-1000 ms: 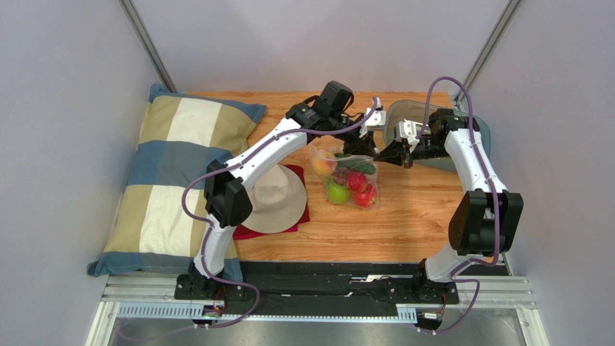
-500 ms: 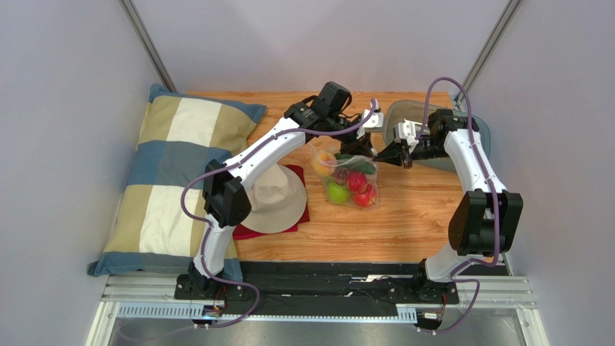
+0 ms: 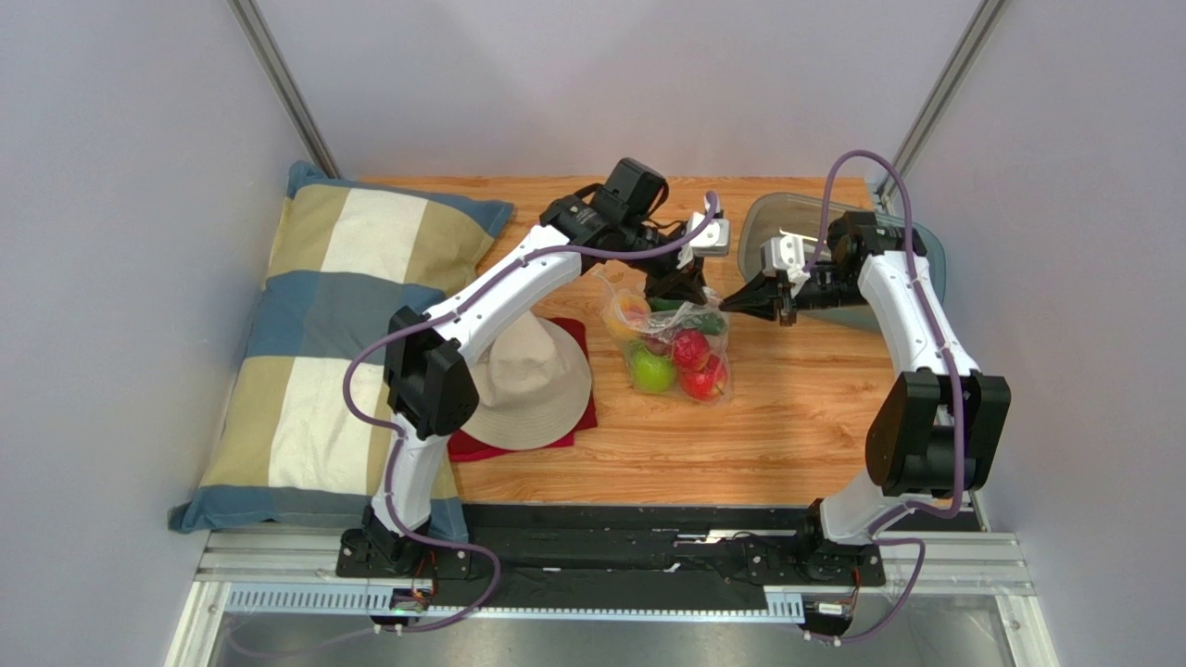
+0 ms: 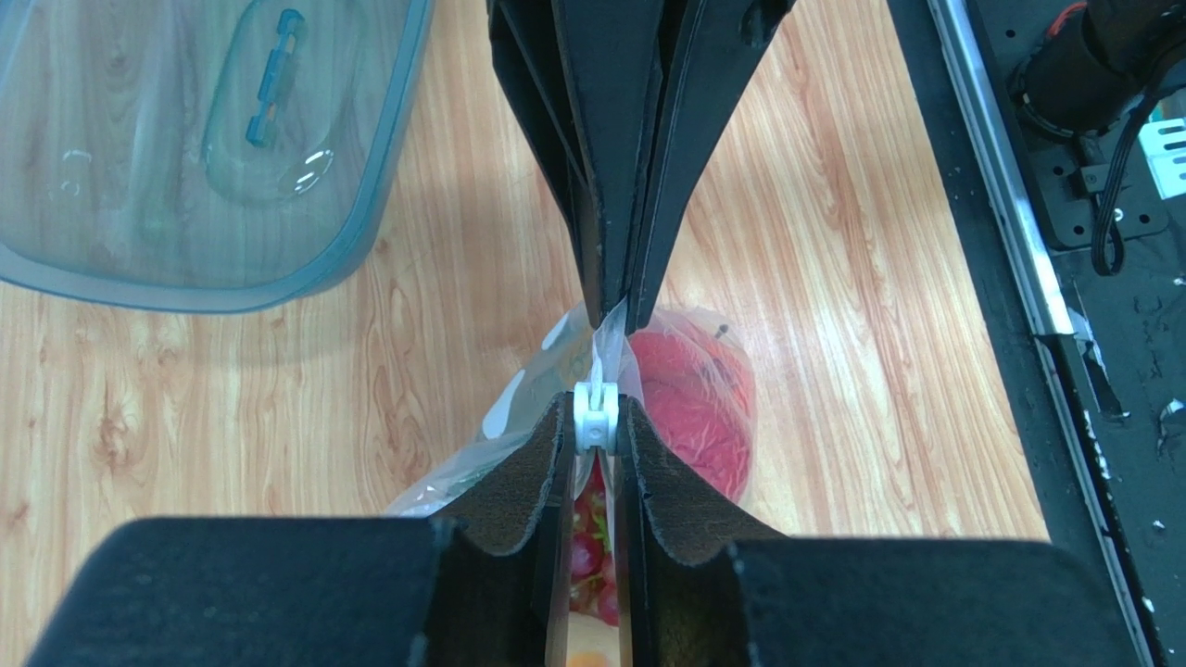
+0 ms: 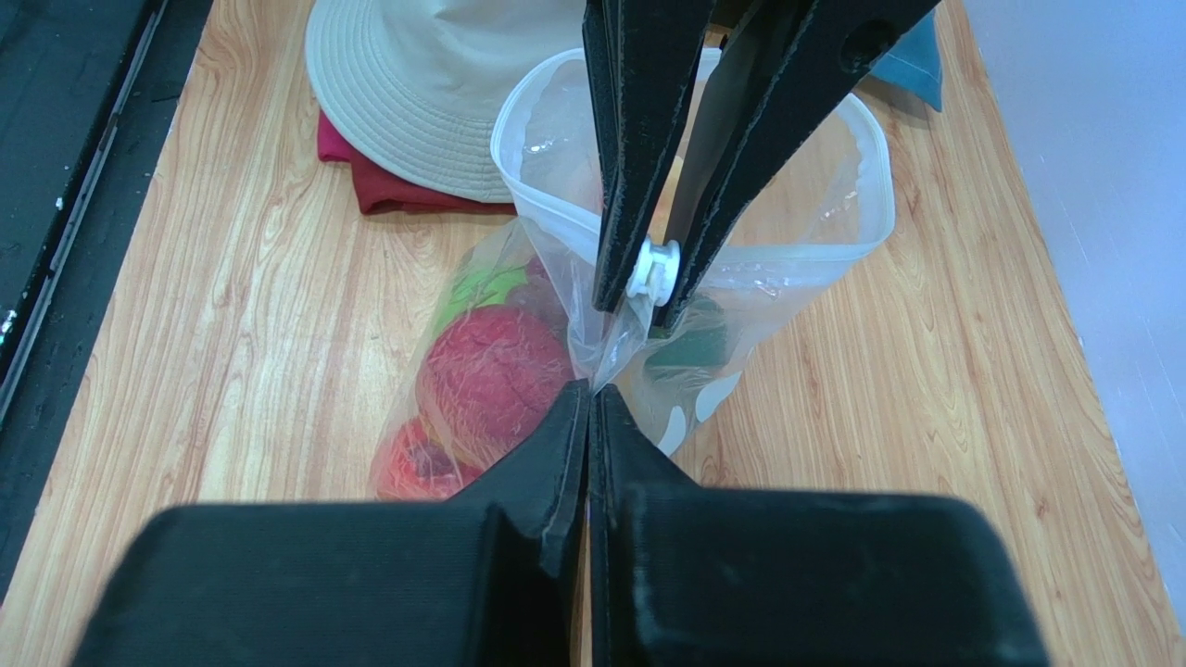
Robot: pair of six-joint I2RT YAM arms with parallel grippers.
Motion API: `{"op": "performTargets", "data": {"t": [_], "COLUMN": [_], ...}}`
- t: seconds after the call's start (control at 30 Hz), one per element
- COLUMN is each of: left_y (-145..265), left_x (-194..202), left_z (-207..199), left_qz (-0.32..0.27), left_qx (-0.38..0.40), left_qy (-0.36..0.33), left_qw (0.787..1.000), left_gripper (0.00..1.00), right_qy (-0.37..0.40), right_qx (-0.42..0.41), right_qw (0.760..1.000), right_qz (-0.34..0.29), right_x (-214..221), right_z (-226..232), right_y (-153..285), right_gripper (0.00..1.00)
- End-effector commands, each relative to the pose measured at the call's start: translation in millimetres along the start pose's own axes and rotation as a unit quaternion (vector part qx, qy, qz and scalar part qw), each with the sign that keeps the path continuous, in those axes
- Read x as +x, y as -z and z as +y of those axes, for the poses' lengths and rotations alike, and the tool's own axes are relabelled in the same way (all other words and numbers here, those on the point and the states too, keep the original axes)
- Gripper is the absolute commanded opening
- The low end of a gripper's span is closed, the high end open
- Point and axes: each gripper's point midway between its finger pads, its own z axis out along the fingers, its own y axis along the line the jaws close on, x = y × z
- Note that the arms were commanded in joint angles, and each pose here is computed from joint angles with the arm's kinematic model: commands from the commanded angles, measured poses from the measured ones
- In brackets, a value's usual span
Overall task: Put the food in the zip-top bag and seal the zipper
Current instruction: Zip the zipper food storage bag at the center of the board.
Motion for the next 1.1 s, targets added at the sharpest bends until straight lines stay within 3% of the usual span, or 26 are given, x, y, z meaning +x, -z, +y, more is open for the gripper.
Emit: {"op": "performTargets", "data": {"t": [0.0,0.07,0.1,0.13,0.23,0.4,0.87,1.07], "left_y": [31,30,31,31,27,22,22,21], "left_x": [-4,-8,-11,-17,-26,-33,-45,-45], "left_z": [9,8,8,9,4,-1,-2,-4], "left_qz": [0.011,0.005,0.001,-0.005,-0.013,-0.017,-0.024,-0.022], "left_qx": [-0.034,-0.031,-0.031,-0.031,-0.023,-0.018,-0.023,-0.022], "left_qy": [-0.021,-0.024,-0.022,-0.026,-0.026,-0.034,-0.036,-0.038], "left_qw": [0.999,0.999,0.999,0.999,0.999,0.999,0.999,0.999], "left_gripper": [0.17,0.08,0.05,0.02,0.0,0.0,0.0,0.0], "right_qy": [-0.115,-0.13,-0.133,-0.145,-0.146,-0.144,-0.149,-0.158], "right_qx": [-0.023,-0.021,-0.019,-0.017,-0.015,-0.023,-0.05,-0.052], "right_qw": [0.993,0.991,0.991,0.989,0.988,0.989,0.987,0.986], "right_qz": [-0.018,-0.024,-0.026,-0.03,-0.036,-0.034,-0.026,-0.021], "right_x": [-30,-34,-38,-39,-44,-48,-46,-43], "right_z": [44,41,37,34,29,31,30,26], "right_y": [9,9,9,10,9,6,-6,-7], "right_gripper": [0.0,0.06,0.18,0.41,0.55,0.57,0.36,0.36]}}
